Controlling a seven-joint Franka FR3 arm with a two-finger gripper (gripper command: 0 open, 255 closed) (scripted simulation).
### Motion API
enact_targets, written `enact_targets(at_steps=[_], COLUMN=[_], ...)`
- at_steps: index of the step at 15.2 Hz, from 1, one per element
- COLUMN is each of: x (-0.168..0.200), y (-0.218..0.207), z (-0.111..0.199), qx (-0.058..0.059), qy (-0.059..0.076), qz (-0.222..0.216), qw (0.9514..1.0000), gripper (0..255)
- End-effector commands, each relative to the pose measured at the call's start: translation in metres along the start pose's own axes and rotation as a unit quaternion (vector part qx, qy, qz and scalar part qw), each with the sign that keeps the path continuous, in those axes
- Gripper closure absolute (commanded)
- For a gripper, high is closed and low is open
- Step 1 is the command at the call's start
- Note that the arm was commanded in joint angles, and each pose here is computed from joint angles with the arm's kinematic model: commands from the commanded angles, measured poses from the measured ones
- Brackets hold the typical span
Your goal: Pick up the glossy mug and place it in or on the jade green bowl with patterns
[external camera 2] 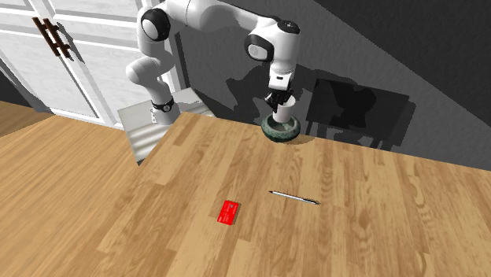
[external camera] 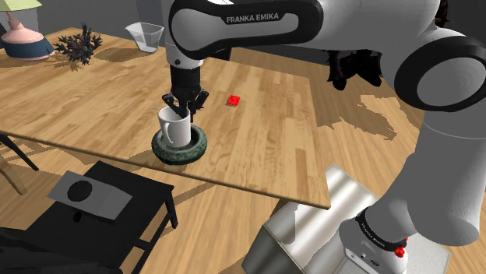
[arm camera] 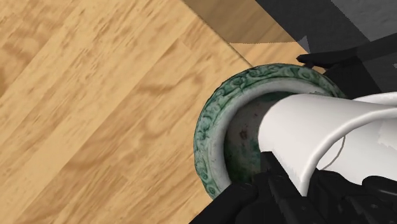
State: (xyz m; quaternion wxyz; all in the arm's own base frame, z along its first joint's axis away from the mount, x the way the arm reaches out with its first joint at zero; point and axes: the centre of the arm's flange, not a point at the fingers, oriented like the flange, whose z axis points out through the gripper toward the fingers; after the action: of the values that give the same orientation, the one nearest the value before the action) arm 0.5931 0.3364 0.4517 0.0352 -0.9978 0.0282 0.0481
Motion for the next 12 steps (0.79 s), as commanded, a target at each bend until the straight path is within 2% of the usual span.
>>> enact_targets(at_steps=[1, 6, 7, 12], x=[-0.0002, -0.0001, -0.0001, -0.0001], y=[0.0002, 0.0002, 0.0002, 0.0002], z=[0.0026, 0.0026, 0.0026, 0.0026], qx=[0.0, 0.0, 0.0, 0.0], qy=[0.0, 0.0, 0.0, 0.0], qz=[0.0, 0.0, 0.0, 0.0], qw=[1.0, 1.0, 1.0, 1.0], gripper=[255, 255, 0, 0])
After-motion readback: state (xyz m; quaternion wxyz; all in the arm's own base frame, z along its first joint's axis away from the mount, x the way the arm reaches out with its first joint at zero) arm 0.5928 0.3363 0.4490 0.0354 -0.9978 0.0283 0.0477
